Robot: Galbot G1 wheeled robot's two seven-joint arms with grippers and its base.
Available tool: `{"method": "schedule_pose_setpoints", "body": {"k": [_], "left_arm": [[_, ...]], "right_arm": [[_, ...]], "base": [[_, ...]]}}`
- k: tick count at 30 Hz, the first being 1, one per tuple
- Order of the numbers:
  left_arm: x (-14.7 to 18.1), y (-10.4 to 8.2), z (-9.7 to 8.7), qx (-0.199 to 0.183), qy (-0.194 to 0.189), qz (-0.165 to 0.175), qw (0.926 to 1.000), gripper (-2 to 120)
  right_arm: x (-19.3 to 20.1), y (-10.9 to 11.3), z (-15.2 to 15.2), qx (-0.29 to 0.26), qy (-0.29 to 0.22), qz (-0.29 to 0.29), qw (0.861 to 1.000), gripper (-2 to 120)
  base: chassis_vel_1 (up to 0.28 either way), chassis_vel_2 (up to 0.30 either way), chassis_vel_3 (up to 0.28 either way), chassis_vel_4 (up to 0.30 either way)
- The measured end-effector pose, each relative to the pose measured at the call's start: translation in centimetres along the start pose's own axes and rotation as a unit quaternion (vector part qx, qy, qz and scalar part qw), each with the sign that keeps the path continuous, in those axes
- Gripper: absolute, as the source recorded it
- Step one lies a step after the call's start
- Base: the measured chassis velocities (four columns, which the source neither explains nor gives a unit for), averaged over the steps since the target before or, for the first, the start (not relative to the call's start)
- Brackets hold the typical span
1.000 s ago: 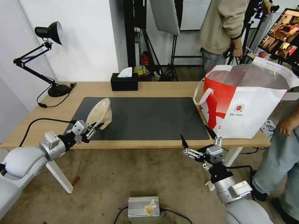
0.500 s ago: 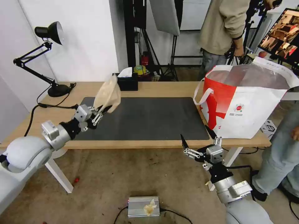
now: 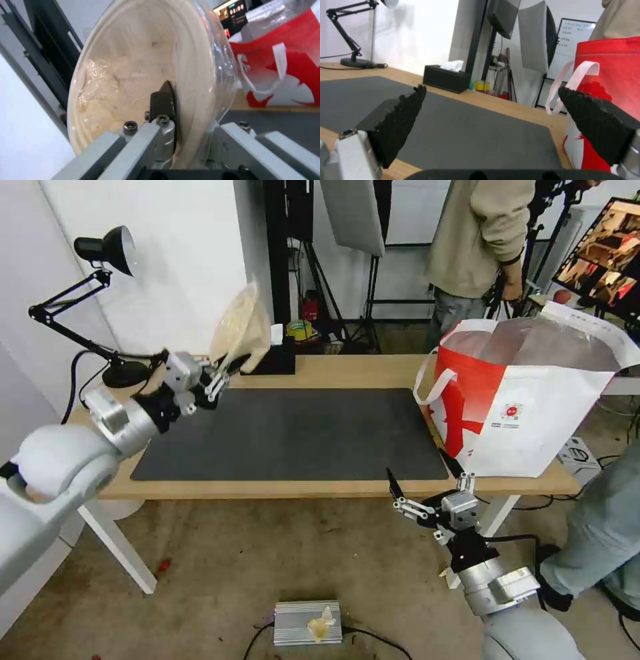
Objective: Pick up the trash from the table and place it into the takeout bag.
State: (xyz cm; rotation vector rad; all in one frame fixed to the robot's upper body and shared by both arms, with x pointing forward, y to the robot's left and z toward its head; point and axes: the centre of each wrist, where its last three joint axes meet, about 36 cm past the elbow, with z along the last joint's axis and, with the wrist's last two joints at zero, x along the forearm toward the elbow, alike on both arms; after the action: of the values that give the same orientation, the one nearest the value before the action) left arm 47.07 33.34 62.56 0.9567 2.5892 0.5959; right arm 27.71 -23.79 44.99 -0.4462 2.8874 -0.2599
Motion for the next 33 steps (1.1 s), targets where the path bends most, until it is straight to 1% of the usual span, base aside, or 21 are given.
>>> {"method": "schedule_pose_setpoints", "body": {"k": [2,5,6,13,14,17,19,21,23,27,28,32,33], "left_arm": [[-0.6,0.1,-0.1,0.000,-0.003,0.001,1.0000,1],[-2.3,0.0,-0.2,0.003,-0.015,0.002,0.9999,1],[-2.3,0.0,-0.2,0.003,-0.015,0.002,0.9999,1],[-6.2,-0.4,-0.1,0.002,-0.031,0.020,0.9993,1],[-6.2,-0.4,-0.1,0.002,-0.031,0.020,0.9993,1],[-8.1,-0.7,-0.1,-0.007,-0.035,0.031,0.9989,1],[-8.5,-0.8,-0.1,-0.010,-0.036,0.033,0.9988,1],[-10.0,-1.1,0.1,-0.016,-0.037,0.041,0.9984,1],[-10.5,-1.2,0.2,-0.019,-0.037,0.043,0.9982,1],[-13.4,-1.8,0.5,-0.034,-0.043,0.052,0.9972,1],[-13.4,-1.8,0.5,-0.034,-0.043,0.052,0.9972,1],[-15.7,-3.0,0.8,-0.053,-0.055,0.063,0.9951,1],[-15.7,-3.0,0.8,-0.053,-0.055,0.063,0.9951,1]], "right_arm": [[0.0,0.0,0.0,0.000,0.000,0.000,1.000,100],[0.0,0.0,0.0,0.000,0.000,0.000,1.000,100],[0.0,0.0,0.0,0.000,0.000,0.000,1.000,100],[0.0,0.0,0.0,0.000,0.000,0.000,1.000,100],[0.0,0.0,0.0,0.000,0.000,0.000,1.000,100],[0.0,0.0,0.0,0.000,0.000,0.000,1.000,100],[0.0,0.0,0.0,0.000,0.000,0.000,1.000,100],[0.0,0.0,0.0,0.000,0.000,0.000,1.000,100],[0.0,0.0,0.0,0.000,0.000,0.000,1.000,100],[0.0,0.0,0.0,0.000,0.000,0.000,1.000,100],[0.0,0.0,0.0,0.000,0.000,0.000,1.000,100],[0.0,0.0,0.0,0.000,0.000,0.000,1.000,100],[0.0,0.0,0.0,0.000,0.000,0.000,1.000,100]], "base": [[0.000,0.000,0.000,0.000],[0.000,0.000,0.000,0.000],[0.000,0.000,0.000,0.000],[0.000,0.000,0.000,0.000],[0.000,0.000,0.000,0.000],[0.000,0.000,0.000,0.000],[0.000,0.000,0.000,0.000],[0.000,0.000,0.000,0.000],[0.000,0.000,0.000,0.000],[0.000,0.000,0.000,0.000],[0.000,0.000,0.000,0.000],[0.000,0.000,0.000,0.000],[0.000,0.000,0.000,0.000]]}}
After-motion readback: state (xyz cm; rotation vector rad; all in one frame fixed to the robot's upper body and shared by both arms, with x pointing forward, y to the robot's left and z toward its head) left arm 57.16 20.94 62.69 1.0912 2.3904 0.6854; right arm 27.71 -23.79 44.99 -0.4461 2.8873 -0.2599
